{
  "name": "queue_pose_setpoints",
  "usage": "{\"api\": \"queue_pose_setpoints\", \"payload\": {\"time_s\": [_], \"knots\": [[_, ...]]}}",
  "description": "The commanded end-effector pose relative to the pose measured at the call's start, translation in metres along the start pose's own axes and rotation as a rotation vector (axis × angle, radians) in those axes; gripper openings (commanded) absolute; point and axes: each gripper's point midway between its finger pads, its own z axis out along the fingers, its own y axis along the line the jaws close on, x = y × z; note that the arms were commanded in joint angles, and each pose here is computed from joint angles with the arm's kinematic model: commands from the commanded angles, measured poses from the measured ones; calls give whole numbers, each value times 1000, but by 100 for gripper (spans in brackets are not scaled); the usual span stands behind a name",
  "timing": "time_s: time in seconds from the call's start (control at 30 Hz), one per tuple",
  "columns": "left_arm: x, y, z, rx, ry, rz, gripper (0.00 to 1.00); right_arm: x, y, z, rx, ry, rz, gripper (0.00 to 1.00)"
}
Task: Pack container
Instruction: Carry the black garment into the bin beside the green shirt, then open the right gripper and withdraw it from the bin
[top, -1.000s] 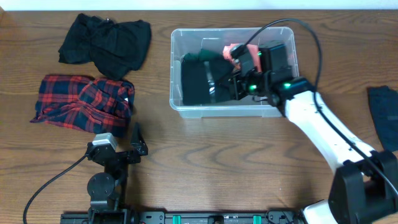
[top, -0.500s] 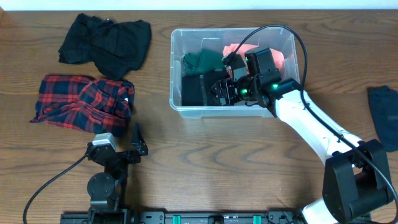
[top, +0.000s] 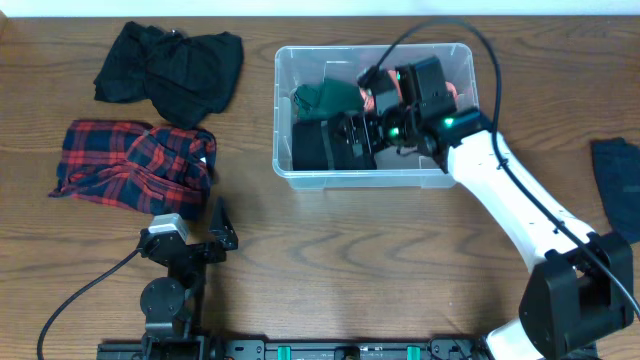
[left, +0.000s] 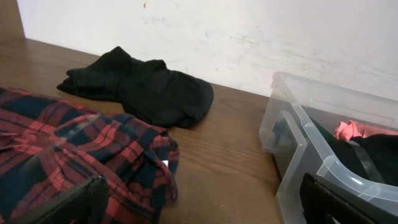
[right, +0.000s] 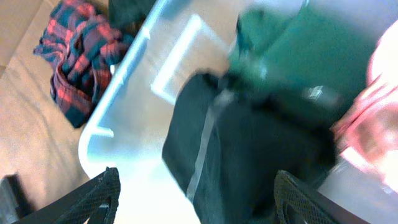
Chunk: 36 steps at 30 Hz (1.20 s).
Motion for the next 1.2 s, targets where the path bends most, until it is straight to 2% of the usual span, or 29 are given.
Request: {"api": "queue_pose_setpoints", "payload": {"time_s": [0.0, 0.03, 0.07, 0.13, 0.23, 0.27, 0.6, 0.87, 1.03, 1.1, 1.17], "knots": [[16, 8, 1, -34, 44, 18, 98, -24, -7, -19, 86, -65, -88, 77], [16, 8, 1, -34, 44, 18, 98, -24, -10, -19, 105, -67, -94, 72], [16, 8, 1, -34, 44, 18, 98, -24, -14, -18, 125, -65, -93, 63], [16, 8, 1, -34, 44, 18, 98, -21, -20, -14, 151, -54, -95, 34], [16, 8, 1, -34, 44, 18, 98, -14, -24, -2, 152, -22, -89, 4], [16, 8, 1, -34, 44, 18, 98, -10, -24, 4, 150, -8, -88, 1], [16, 8, 1, -34, 44, 18, 98, 47, -33, 69, 137, 195, -60, 1], [16, 8, 1, -34, 44, 18, 98, 72, -38, 73, 165, 288, -52, 1], [16, 8, 1, -34, 44, 18, 98, 67, -40, 67, 169, 278, -59, 1], [16, 8, 1, -34, 44, 18, 98, 51, -38, 58, 167, 237, -63, 1], [16, 8, 1, -34, 44, 18, 98, 26, -32, 40, 162, 176, -66, 6]]}}
